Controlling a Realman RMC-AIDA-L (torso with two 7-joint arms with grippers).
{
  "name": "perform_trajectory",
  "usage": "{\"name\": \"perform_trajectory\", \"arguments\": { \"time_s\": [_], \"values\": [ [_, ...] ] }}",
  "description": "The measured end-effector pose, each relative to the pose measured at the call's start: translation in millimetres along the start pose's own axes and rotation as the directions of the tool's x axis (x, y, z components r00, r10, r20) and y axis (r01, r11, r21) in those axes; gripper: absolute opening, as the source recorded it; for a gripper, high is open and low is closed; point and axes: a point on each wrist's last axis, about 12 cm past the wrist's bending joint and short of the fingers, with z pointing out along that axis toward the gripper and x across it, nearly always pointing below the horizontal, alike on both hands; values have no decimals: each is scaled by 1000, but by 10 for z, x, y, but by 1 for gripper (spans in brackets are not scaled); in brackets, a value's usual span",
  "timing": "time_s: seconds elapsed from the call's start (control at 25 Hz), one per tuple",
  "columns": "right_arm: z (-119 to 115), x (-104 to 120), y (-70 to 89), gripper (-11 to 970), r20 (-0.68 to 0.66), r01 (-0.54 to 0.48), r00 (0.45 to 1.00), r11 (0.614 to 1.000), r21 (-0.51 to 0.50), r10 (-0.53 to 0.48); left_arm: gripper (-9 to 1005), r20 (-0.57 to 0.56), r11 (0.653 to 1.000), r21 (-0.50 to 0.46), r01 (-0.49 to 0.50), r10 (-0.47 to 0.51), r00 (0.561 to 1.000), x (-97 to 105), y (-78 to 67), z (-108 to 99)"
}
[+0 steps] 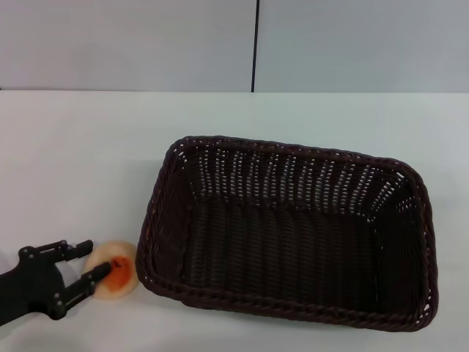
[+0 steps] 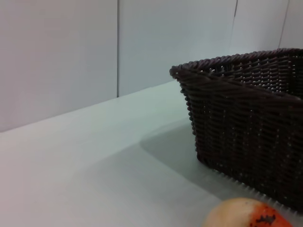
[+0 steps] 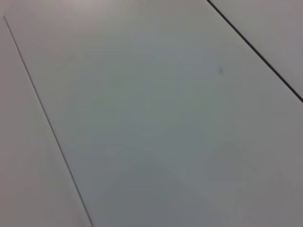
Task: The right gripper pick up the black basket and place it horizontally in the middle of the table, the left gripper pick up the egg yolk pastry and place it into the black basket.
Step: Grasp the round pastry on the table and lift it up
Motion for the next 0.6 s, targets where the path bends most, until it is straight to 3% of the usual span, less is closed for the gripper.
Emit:
{"name": "perform_trajectory", "arguments": {
  "time_s": [0.12, 0.44, 0.48, 0.6],
  "values": [
    [10, 3, -4, 632, -1, 0, 1000, 1000, 1, 0, 482, 13, 1000, 0, -14, 14, 1000, -4, -17, -56],
    [-3, 6, -7, 632, -3, -1, 1000, 1000, 8, 1, 232, 73, 1000, -23, -19, 21, 997, -37, -30, -126],
    [-7, 5, -7, 632, -3, -1, 1000, 1000, 8, 1, 199, 138, 999, -54, -5, 13, 990, -81, -25, -217],
    [-13, 5, -6, 632, -4, -1, 1000, 1000, 10, 1, 99, 156, 998, -62, -2, 12, 988, -92, -22, -259]
  ]
}}
